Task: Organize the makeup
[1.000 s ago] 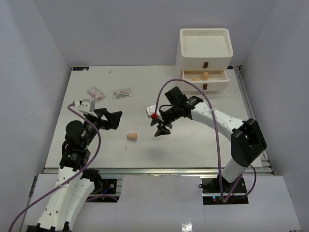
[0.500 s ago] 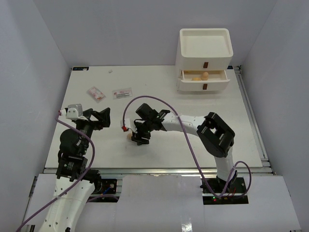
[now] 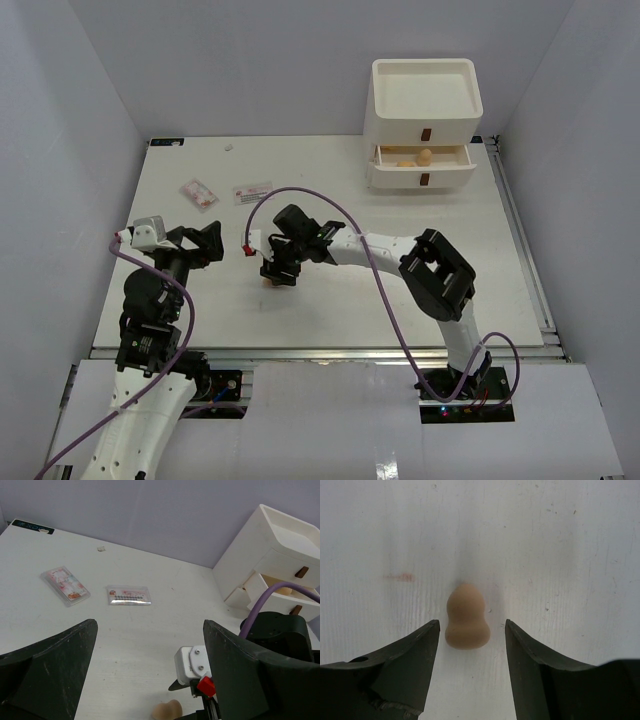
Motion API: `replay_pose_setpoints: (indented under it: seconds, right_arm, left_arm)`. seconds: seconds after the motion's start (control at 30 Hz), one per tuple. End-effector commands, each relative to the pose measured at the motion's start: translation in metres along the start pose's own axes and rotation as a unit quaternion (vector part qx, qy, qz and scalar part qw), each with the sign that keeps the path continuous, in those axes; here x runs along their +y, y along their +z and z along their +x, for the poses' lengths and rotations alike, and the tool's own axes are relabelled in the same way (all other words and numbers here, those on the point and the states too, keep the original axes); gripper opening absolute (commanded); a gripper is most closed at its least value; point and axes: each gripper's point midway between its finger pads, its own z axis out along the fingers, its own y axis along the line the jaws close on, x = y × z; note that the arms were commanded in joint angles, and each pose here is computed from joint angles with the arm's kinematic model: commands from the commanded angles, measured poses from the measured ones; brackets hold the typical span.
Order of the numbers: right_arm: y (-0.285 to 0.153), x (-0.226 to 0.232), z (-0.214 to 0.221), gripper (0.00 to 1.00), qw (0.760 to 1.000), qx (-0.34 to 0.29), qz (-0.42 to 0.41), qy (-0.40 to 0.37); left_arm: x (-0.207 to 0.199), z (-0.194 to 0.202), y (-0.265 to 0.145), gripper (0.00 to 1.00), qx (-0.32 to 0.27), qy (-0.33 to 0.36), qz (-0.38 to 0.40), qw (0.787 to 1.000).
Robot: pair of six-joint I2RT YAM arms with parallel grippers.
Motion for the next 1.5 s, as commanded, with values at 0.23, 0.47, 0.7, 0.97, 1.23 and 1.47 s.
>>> replay_pose_setpoints:
  seconds: [0.23,0.47,0.7,0.97,1.23,1.47]
  right_arm:
    - [0.013,0.006,0.02,0.45,1.0,0.022,-0.011,0.007]
    - [-0.004,0.013,0.016,0.13,0.999,0.019,-0.034,-0.006]
    - [-0.054,-0.003,0.012,0.08,1.0,-0.004,-0.015,-0.003]
    - [-0.186,-0.1,0.034,0.08,0.984,-0.046,0.157,0.065]
    - [-0.343,-0.18,0.102,0.08,0.897,-0.072,0.406,0.158]
    - [-0.43,-0.212,0.143,0.08,0.797,-0.083,0.573,0.172]
  left_arm:
    - [0.004,-0.004,-0.002,0.98,-0.005,-0.002,-0.012,1.0]
    - [0.004,-0.003,-0.002,0.98,-0.004,-0.002,-0.014,1.0]
    - [0.003,-0.003,-0.002,0.98,-0.004,-0.002,-0.01,1.0]
    - [-0.019,0.002,-0.002,0.98,0.002,0.001,0.056,0.998]
    - [-0.036,0.014,0.001,0.98,0.03,0.003,0.104,0.994]
    - [-0.038,0.015,0.001,0.98,0.034,0.003,0.111,0.993]
